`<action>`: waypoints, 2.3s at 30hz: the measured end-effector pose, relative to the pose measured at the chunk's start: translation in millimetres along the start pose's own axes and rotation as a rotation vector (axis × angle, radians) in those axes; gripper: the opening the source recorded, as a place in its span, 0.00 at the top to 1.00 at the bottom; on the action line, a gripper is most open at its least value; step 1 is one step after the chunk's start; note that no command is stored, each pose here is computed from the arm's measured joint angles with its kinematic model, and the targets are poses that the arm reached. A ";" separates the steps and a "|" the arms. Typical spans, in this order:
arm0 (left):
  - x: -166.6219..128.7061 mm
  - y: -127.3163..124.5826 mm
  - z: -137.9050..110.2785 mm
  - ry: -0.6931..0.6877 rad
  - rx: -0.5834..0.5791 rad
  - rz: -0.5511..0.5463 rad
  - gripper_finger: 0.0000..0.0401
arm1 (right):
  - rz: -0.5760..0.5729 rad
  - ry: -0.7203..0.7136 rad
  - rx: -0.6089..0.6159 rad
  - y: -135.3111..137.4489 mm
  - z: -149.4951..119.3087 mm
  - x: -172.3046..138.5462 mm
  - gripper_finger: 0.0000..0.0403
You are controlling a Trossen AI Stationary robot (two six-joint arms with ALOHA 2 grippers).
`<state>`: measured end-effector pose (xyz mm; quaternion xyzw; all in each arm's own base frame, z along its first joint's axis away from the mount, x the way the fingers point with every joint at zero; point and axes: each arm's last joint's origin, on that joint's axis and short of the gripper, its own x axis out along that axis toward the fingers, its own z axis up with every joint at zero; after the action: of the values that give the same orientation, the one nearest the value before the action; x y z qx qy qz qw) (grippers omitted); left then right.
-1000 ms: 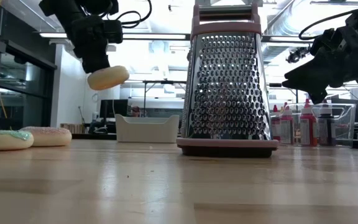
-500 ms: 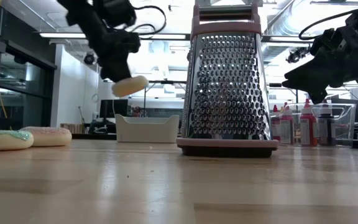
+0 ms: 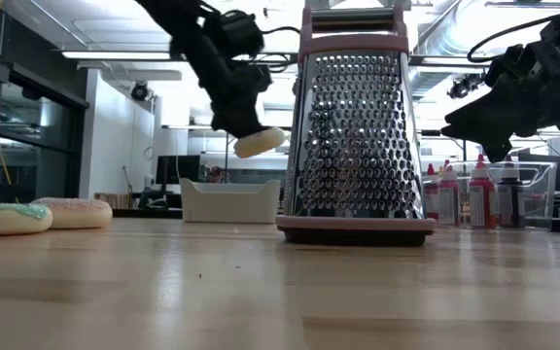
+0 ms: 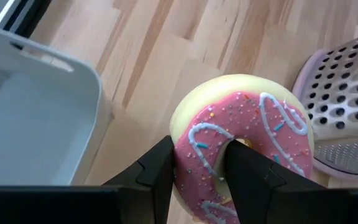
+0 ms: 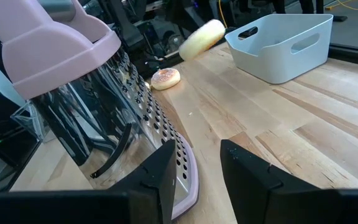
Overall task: Pick & Place Food Item
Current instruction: Put the pink donut into the gray bin
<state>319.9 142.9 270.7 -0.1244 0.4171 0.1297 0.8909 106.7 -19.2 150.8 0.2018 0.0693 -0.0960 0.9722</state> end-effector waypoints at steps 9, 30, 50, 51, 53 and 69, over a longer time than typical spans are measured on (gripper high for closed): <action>15.4 1.9 15.6 0.020 0.011 -0.011 0.69 | 0.000 0.001 0.000 -0.1 -0.1 0.0 0.72; -4.0 84.1 5.9 0.023 -0.181 0.088 0.69 | 0.000 0.001 0.000 -0.1 -0.2 0.0 0.72; -1.4 141.7 -10.8 0.044 -0.265 0.185 0.69 | 0.000 0.000 0.000 0.0 -0.1 0.0 0.72; 1.9 142.2 -11.6 0.052 -0.265 0.183 0.69 | 0.000 0.001 0.000 0.0 -0.1 0.0 0.72; 7.3 143.5 -13.3 0.065 -0.266 0.179 0.69 | 0.000 0.001 0.000 0.0 -0.1 0.0 0.72; 43.3 156.7 -26.3 0.140 -0.277 0.186 0.69 | 0.000 0.000 0.000 0.0 0.0 0.0 0.72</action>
<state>275.5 286.3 203.0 -0.2154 0.4659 0.2586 0.8183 106.7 -19.1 150.8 0.2019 0.0695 -0.0958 0.9722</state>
